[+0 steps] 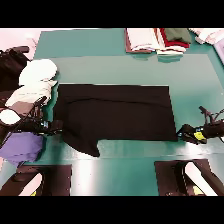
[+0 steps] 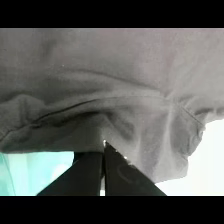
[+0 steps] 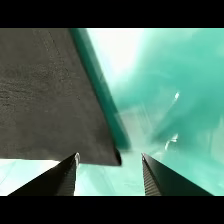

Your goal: Fold the shirts.

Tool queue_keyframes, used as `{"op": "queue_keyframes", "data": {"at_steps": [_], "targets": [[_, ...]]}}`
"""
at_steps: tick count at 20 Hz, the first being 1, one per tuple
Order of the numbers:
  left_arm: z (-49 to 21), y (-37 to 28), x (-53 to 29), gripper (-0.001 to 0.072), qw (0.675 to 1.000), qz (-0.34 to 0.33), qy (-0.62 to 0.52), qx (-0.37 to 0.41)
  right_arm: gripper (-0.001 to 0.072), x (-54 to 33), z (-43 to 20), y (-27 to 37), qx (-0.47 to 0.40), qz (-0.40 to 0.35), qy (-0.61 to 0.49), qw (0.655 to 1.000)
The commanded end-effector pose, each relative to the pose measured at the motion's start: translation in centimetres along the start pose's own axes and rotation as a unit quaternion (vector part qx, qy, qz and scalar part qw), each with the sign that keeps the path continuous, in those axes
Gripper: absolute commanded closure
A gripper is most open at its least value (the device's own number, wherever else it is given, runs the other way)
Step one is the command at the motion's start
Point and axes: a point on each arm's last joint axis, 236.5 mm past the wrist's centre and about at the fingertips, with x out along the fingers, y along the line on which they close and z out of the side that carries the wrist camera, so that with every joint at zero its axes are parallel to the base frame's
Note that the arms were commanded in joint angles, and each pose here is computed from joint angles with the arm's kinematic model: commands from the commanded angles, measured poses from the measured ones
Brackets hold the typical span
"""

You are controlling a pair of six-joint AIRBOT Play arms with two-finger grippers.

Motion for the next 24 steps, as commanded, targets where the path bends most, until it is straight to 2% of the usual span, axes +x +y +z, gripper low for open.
{"op": "queue_keyframes", "data": {"at_steps": [1, 2, 5, 6, 7, 11, 15, 20, 24], "targets": [[0.1, 0.0, -0.1, 0.0682, 1.000, 0.000, -0.002, 0.009, 0.0266, 1.5, 0.0, 1.0, -0.012, 0.005, 0.022, 1.000], [0.0, 0.0, -0.1, 0.0683, 1.000, 0.000, -0.001, 0.010, 0.0267, 1.9, 0.2, 1.3, -0.018, 0.003, 0.037, 0.999], [0.1, 0.4, -0.4, 0.0683, 1.000, 0.013, 0.002, 0.022, 0.0537, 2.1, 1.1, 2.8, -0.072, -0.010, 0.060, 0.996], [-0.2, 0.9, -0.9, 0.0683, 0.999, 0.028, 0.012, 0.032, 0.0662, 1.6, 1.3, 3.3, -0.093, -0.018, 0.061, 0.994], [-0.6, 1.3, -1.5, 0.0684, 0.998, 0.042, 0.027, 0.042, 0.0695, 0.9, 1.5, 3.5, -0.120, -0.034, 0.059, 0.990], [-2.7, 0.5, -4.3, 0.0684, 0.996, 0.048, 0.034, 0.064, 0.0696, -4.0, 0.6, 3.2, -0.193, -0.107, 0.033, 0.975], [-2.2, -1.5, -8.0, 0.0684, 0.996, 0.043, -0.012, 0.084, 0.0697, -9.0, 1.8, 4.2, -0.204, -0.127, -0.058, 0.969], [6.4, -3.6, -11.0, 0.0684, 0.979, 0.038, -0.172, 0.106, 0.0697, -11.6, 7.3, 7.6, -0.202, -0.097, -0.110, 0.968], [13.0, -2.5, -8.0, 0.0683, 0.978, 0.051, -0.167, 0.111, 0.0697, -10.6, 13.0, 9.8, -0.185, -0.072, -0.110, 0.974]]}}
